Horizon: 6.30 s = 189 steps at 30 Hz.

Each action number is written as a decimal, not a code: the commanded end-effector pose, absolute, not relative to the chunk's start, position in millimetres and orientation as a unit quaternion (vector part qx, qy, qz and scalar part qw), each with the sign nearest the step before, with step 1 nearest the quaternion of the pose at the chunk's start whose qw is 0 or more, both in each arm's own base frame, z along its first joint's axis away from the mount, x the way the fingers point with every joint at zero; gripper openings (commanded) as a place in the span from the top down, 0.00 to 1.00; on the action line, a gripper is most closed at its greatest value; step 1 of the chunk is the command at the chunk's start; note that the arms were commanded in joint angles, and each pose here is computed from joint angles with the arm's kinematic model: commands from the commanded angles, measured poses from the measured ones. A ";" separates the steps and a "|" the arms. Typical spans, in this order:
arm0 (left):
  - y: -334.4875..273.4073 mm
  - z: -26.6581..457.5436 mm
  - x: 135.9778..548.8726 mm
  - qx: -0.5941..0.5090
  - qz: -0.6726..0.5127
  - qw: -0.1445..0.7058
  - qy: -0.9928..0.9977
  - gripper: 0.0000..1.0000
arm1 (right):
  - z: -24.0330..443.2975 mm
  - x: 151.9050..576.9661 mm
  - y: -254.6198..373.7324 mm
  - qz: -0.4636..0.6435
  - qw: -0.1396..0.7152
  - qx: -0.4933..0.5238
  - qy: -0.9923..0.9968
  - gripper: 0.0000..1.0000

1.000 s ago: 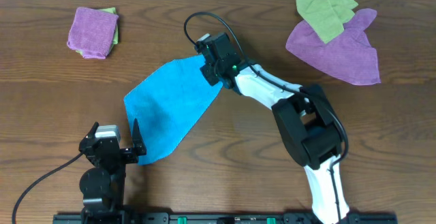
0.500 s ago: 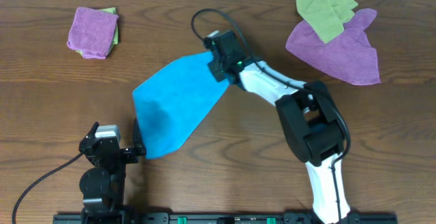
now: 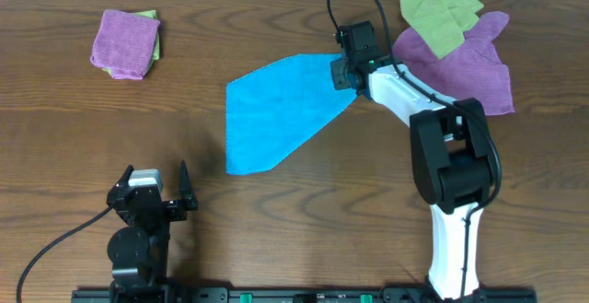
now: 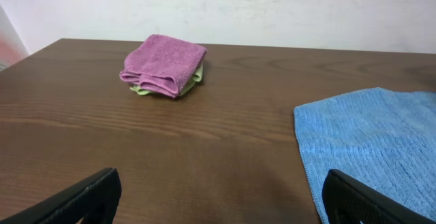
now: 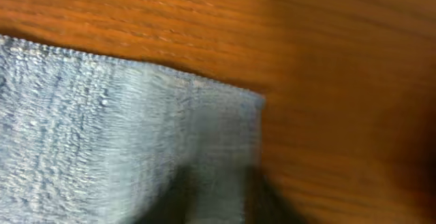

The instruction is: Fold the cloth

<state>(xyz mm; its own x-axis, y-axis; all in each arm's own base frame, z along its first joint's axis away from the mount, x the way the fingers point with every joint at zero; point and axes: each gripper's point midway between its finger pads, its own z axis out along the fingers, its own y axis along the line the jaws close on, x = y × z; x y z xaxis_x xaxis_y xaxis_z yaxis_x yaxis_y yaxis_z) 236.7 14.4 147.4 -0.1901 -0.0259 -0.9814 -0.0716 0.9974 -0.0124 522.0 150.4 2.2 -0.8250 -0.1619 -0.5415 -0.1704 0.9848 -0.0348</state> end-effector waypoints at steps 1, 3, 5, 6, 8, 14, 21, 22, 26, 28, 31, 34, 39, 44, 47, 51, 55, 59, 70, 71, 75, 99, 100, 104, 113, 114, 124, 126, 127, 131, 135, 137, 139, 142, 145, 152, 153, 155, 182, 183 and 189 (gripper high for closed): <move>17.1 131.3 236.5 -0.039 0.021 0.621 0.782 0.05 | 18.5 511.6 169.2 0.030 0.284 -0.084 0.955 0.27; 17.1 131.3 236.5 -0.039 0.021 0.621 0.782 0.05 | 44.1 512.0 173.6 0.039 0.302 -0.087 0.949 0.10; 17.1 131.3 236.5 -0.039 0.021 0.621 0.782 0.05 | 72.8 510.6 174.7 0.044 0.320 -0.087 0.942 0.01; 17.1 131.3 236.5 -0.039 0.021 0.621 0.782 0.05 | 87.4 508.0 173.7 0.045 0.327 -0.087 0.940 0.01; 17.1 131.3 236.5 -0.039 0.021 0.621 0.782 0.05 | 107.1 499.7 169.6 0.045 0.327 -0.087 0.940 0.04; 17.1 131.3 236.5 -0.039 0.021 0.621 0.782 0.05 | 89.8 476.7 169.9 0.055 0.270 -0.130 0.952 0.12; 17.1 131.3 236.5 -0.039 0.021 0.621 0.782 0.05 | 52.9 495.2 171.0 0.053 0.273 -0.158 0.948 0.16; 17.1 131.3 236.5 -0.039 0.021 0.621 0.782 0.05 | 43.6 496.9 168.2 0.052 0.268 -0.154 0.950 0.18; 17.1 131.3 236.5 -0.039 0.021 0.621 0.782 0.05 | 30.2 502.0 160.5 0.063 0.261 -0.136 0.954 0.19; 17.1 131.3 236.5 -0.039 0.021 0.621 0.782 0.05 | 29.5 506.2 156.0 0.070 0.265 -0.128 0.953 0.19; 17.1 131.3 236.5 -0.039 0.021 0.621 0.782 0.05 | 30.0 507.7 156.1 0.096 0.264 -0.126 0.951 0.21; 17.1 131.3 236.5 -0.039 0.021 0.621 0.782 0.05 | 25.0 506.4 157.0 0.116 0.255 -0.118 0.953 0.22; 17.1 131.3 236.5 -0.039 0.021 0.621 0.782 0.05 | 12.1 502.2 161.0 0.137 0.238 -0.109 0.955 0.24; 17.1 131.3 236.5 -0.039 0.021 0.621 0.782 0.05 | 2.2 501.6 155.9 0.136 0.228 -0.099 0.959 0.25; 17.1 131.3 236.5 -0.039 0.021 0.621 0.782 0.04 | -2.4 501.1 153.0 0.143 0.221 -0.086 0.961 0.26; 17.1 131.3 236.5 -0.039 0.021 0.621 0.782 0.04 | -4.9 499.3 156.3 0.155 0.215 -0.081 0.961 0.42; 17.1 131.3 236.5 -0.039 0.021 0.621 0.782 0.05 | -0.4 502.0 162.3 0.175 0.216 -0.053 0.959 0.99; 17.1 131.3 236.5 -0.039 0.021 0.621 0.782 0.05 | 32.1 514.0 177.0 0.216 0.232 -0.053 0.947 0.99; 17.1 131.3 236.5 -0.039 0.021 0.621 0.782 0.04 | 277.2 554.2 168.2 0.094 0.429 -0.154 0.885 0.99; 17.1 131.3 236.5 -0.039 0.021 0.621 0.782 0.04 | 282.8 548.6 173.4 0.092 0.426 -0.164 0.885 0.99; 17.1 131.3 236.5 -0.039 0.021 0.621 0.782 0.05 | 257.9 486.1 227.8 0.146 0.320 -0.227 0.908 0.99; 17.1 131.3 236.5 -0.039 0.021 0.621 0.782 0.05 | 122.4 394.0 198.0 0.028 0.079 -0.226 0.971 0.17; 17.1 131.3 236.5 -0.039 0.021 0.621 0.782 0.05 | 108.7 391.7 186.8 0.022 0.064 -0.214 0.974 0.22; 17.1 131.3 236.5 -0.039 0.021 0.621 0.782 0.05 | 67.4 380.6 161.9 0.020 0.026 -0.174 0.984 0.97; 17.1 131.3 236.5 -0.039 0.021 0.621 0.782 0.05 | 32.2 393.4 135.4 -0.036 0.062 -0.124 0.990 0.99; 17.1 131.3 236.5 -0.039 0.021 0.621 0.782 0.04 | 34.8 399.2 135.6 -0.034 0.072 -0.121 0.989 0.99; 17.1 131.3 236.5 -0.039 0.021 0.621 0.782 0.04 | 42.6 439.9 134.4 -0.016 0.147 -0.099 0.984 0.99; 17.1 131.3 236.5 -0.039 0.021 0.621 0.782 0.05 | 42.0 439.8 144.5 0.012 0.147 -0.103 0.984 0.98; 17.1 131.3 236.5 -0.039 0.021 0.621 0.782 0.05 | 39.3 436.7 147.1 0.018 0.141 -0.105 0.984 0.99; 17.1 131.3 236.5 -0.039 0.021 0.621 0.782 0.05 | 23.5 422.2 147.9 0.016 0.116 -0.111 0.987 0.99; 17.1 131.3 236.5 -0.039 0.021 0.621 0.782 0.05 | 5.8 405.5 141.6 0.009 0.088 -0.112 0.990 0.98; 17.1 131.3 236.5 -0.039 0.021 0.621 0.782 0.05 | 2.0 400.7 139.3 0.005 0.080 -0.114 0.990 0.99; 17.1 131.3 236.5 -0.039 0.021 0.621 0.782 0.05 | -1.1 394.7 138.7 0.008 0.069 -0.114 0.991 0.99; 17.1 131.3 236.5 -0.039 0.021 0.621 0.782 0.05 | -3.1 380.6 147.1 0.032 0.042 -0.118 0.992 0.98; 17.1 131.3 236.5 -0.039 0.021 0.621 0.782 0.05 | -4.2 368.2 152.6 0.041 0.020 -0.124 0.991 0.98; 17.1 131.3 236.5 -0.039 0.021 0.621 0.782 0.05 | -4.3 330.8 154.5 0.028 -0.047 -0.140 0.989 0.99; 17.1 131.3 236.5 -0.039 0.021 0.621 0.782 0.04 | -3.7 324.4 152.8 0.025 -0.060 -0.143 0.988 0.99; 17.1 131.3 236.5 -0.039 0.021 0.621 0.782 0.05 | -3.1 319.5 148.1 0.015 -0.070 -0.152 0.986 0.98; 2.4 134.2 237.8 -0.040 -0.035 0.625 0.779 0.05 | 289.5 211.6 88.0 0.060 0.291 -0.156 0.942 0.98; 2.4 140.9 239.1 -0.039 -0.035 0.636 0.770 0.05 | 294.0 199.8 82.7 0.063 0.299 -0.153 0.940 0.98; -5.9 155.3 241.3 -0.021 -0.054 0.658 0.751 0.05 | 309.5 134.5 54.1 0.090 0.345 -0.111 0.928 0.98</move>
<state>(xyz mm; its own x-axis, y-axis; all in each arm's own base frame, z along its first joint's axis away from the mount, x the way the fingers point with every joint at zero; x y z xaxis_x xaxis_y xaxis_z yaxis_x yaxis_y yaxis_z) 240.8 0.6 157.9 -0.1325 -0.0864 -0.9874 0.0009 0.9962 -0.0873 148.4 61.6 310.2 -0.7364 -0.2010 -0.6460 -0.3110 0.9485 0.0594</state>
